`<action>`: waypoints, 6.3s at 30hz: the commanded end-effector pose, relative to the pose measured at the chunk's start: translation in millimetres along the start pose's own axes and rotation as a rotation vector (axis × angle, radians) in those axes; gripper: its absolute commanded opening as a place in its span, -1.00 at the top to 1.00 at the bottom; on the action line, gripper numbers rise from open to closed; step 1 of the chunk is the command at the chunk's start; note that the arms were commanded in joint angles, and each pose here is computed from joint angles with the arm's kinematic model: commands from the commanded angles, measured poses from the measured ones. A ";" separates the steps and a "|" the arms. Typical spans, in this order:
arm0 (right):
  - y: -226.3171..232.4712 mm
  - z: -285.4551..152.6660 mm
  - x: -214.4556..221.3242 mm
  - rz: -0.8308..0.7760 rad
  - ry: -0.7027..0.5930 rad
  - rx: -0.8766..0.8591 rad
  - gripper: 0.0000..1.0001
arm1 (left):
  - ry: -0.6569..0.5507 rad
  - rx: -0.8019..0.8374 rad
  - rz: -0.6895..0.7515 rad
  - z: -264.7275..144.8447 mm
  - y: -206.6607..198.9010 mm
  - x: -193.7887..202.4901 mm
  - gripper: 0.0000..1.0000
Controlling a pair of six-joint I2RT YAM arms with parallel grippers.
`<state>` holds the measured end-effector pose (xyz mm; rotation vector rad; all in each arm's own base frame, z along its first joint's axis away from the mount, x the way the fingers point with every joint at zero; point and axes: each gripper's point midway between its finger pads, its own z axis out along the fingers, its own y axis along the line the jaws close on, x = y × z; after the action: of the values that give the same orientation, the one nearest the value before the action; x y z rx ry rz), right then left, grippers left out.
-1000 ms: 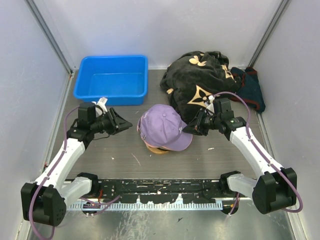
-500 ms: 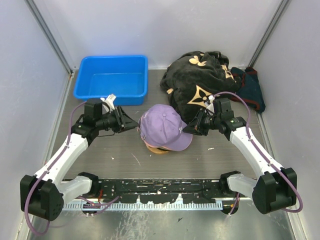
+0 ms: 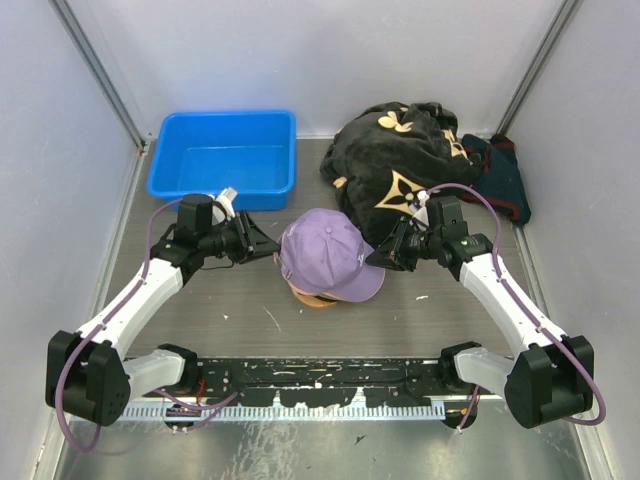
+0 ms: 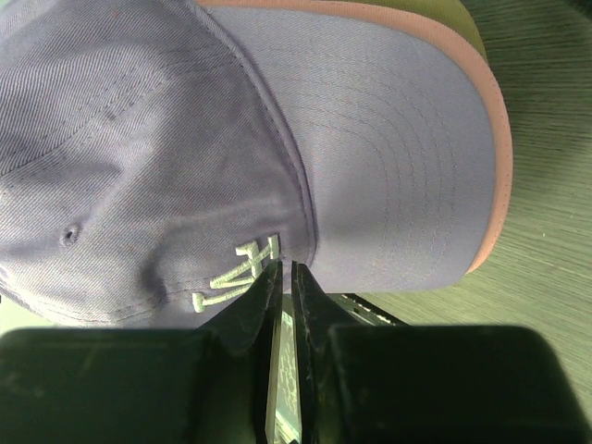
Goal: Stack the hats
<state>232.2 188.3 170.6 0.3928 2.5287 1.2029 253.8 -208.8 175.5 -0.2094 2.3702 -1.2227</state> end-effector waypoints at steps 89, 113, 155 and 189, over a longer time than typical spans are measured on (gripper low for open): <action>7.6 -8.7 -10.8 -0.099 -0.039 0.043 0.72 | -0.176 -0.286 0.004 -46.4 80.8 -1.7 -0.16; -17.9 -139.3 -150.0 -0.430 -0.639 0.743 -1.00 | -0.600 -0.494 0.232 -137.1 13.4 -120.9 -0.96; -131.4 -71.8 -152.6 -0.467 -0.694 0.788 -1.00 | -0.812 -0.802 0.625 -45.2 223.1 -156.0 -0.96; -184.3 -46.7 -191.0 -0.674 -1.138 0.660 -1.00 | -0.824 -0.796 0.633 -45.3 222.2 -157.1 -0.96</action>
<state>364.9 -17.2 67.1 0.1865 1.7375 -0.1027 380.8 7.5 56.8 -0.1271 1.8539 0.1517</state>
